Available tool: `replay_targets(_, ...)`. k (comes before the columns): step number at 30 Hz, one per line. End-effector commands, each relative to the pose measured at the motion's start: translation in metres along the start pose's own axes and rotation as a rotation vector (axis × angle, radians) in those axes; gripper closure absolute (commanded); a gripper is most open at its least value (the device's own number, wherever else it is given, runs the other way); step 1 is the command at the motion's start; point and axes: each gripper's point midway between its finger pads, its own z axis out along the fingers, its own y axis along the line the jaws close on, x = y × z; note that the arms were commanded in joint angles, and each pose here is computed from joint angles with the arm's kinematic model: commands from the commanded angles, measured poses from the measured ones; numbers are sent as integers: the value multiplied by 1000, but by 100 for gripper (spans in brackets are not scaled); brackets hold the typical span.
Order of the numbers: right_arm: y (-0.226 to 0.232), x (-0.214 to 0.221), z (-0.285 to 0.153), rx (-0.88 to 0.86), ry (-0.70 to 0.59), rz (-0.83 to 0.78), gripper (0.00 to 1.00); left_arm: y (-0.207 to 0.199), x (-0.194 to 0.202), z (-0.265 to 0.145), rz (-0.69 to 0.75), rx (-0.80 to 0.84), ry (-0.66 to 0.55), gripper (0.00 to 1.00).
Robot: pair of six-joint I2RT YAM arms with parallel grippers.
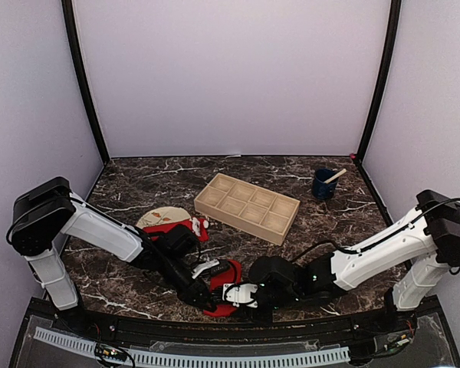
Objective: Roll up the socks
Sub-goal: Roll the sock at the center of the board.
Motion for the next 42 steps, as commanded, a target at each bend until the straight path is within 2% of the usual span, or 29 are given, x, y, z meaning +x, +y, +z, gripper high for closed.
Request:
replay_targets(1, 6, -7, 6, -19, 1, -56, 69, -1, 2, 0, -7, 11, 23, 100)
replay_targets(31, -7, 7, 28, 50, 62, -97, 63, -1, 5, 3, -18, 35, 36, 100)
replay_targets(42, -5, 5, 24, 40, 50, -91, 82, 3, 4, 4, -23, 21, 35, 100)
